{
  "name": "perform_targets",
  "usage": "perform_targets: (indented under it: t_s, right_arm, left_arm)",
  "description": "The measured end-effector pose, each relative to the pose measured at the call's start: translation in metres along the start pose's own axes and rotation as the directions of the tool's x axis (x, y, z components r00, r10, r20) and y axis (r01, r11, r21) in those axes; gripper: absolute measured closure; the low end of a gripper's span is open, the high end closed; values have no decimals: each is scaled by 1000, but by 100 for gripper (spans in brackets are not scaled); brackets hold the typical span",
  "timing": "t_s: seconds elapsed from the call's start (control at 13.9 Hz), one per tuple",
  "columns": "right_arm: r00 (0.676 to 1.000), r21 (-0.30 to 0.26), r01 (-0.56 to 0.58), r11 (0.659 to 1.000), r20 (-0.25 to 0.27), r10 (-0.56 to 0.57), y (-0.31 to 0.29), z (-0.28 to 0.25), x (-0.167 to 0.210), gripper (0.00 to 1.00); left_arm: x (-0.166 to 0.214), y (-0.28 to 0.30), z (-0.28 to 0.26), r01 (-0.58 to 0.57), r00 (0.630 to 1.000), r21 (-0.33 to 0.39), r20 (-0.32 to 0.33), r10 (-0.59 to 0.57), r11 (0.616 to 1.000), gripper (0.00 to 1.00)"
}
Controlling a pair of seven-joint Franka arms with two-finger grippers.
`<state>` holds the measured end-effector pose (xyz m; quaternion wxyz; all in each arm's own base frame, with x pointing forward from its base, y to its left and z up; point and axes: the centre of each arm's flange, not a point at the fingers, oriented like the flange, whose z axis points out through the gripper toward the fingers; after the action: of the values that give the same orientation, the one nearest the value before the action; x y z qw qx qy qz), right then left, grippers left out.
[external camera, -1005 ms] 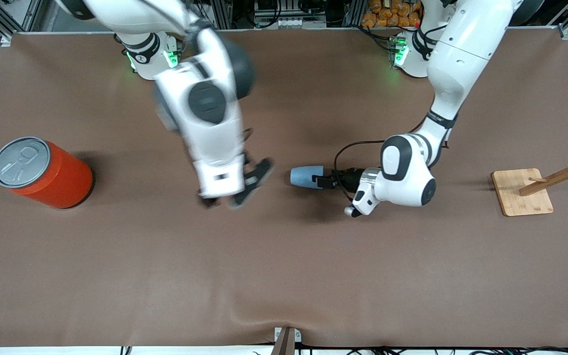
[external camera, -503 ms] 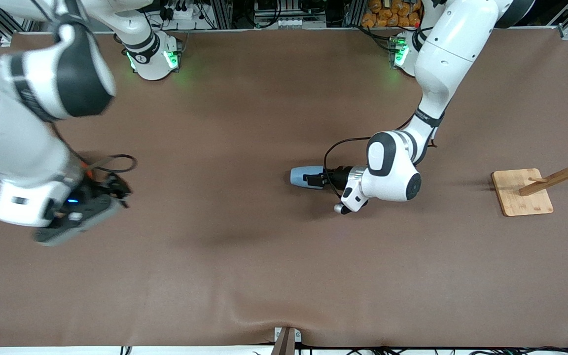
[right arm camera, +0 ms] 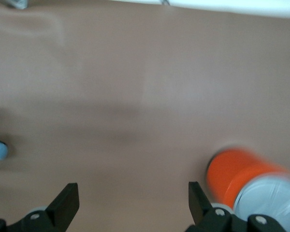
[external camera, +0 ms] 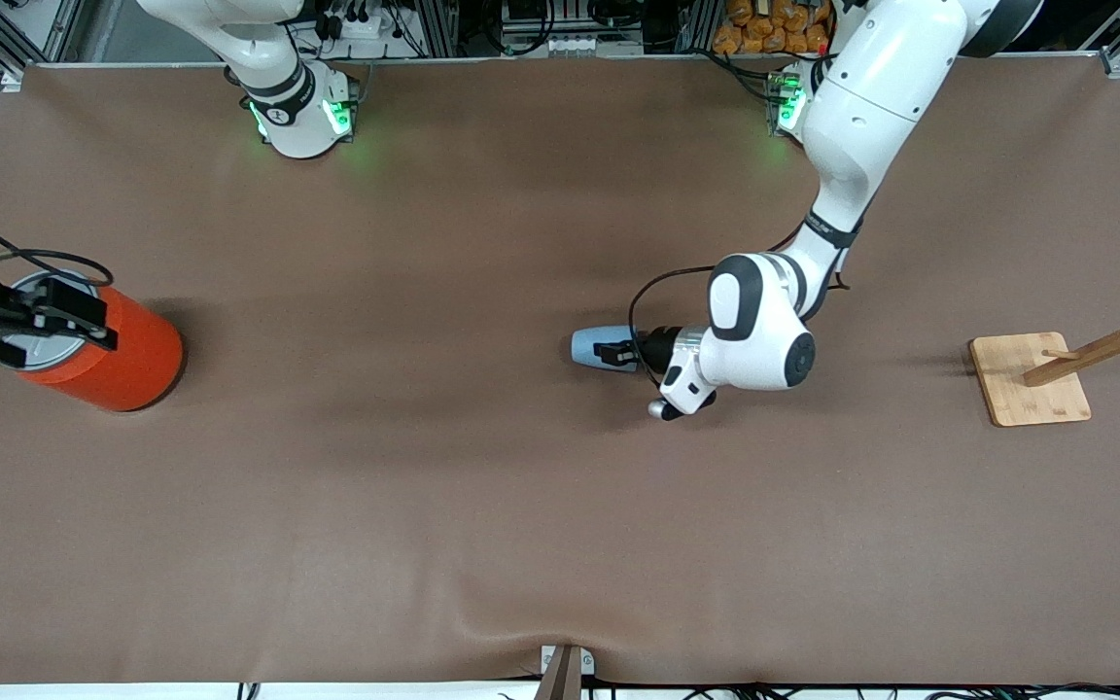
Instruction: Flip cup
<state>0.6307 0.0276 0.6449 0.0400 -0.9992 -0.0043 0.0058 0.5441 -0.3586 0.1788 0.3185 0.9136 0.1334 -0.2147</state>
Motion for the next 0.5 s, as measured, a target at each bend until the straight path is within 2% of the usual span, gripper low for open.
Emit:
perform_targets:
  t_s: [0.14,0.29,0.36,0.5]
  right_arm:
    - [995,-3,-94,996,36,94,-8,-10,-19,0]
    - [992,-12,-118,993,44,118,-11,-18,-39,0]
    - [991,-16,-124,992,48,124,-12,-19,-49,0]
    - [991,-19,-130,991,20,131,-12,-16,-68,0]
  left_arm:
    - [0,2,-2,36,999,-1,-6,-36,999,72]
    - [3,3,-11,85,996,37,-37,-83,996,82]
    - [4,6,-21,109,992,75,-69,-104,991,89]
    - [11,11,-55,158,977,135,-165,-135,978,93]
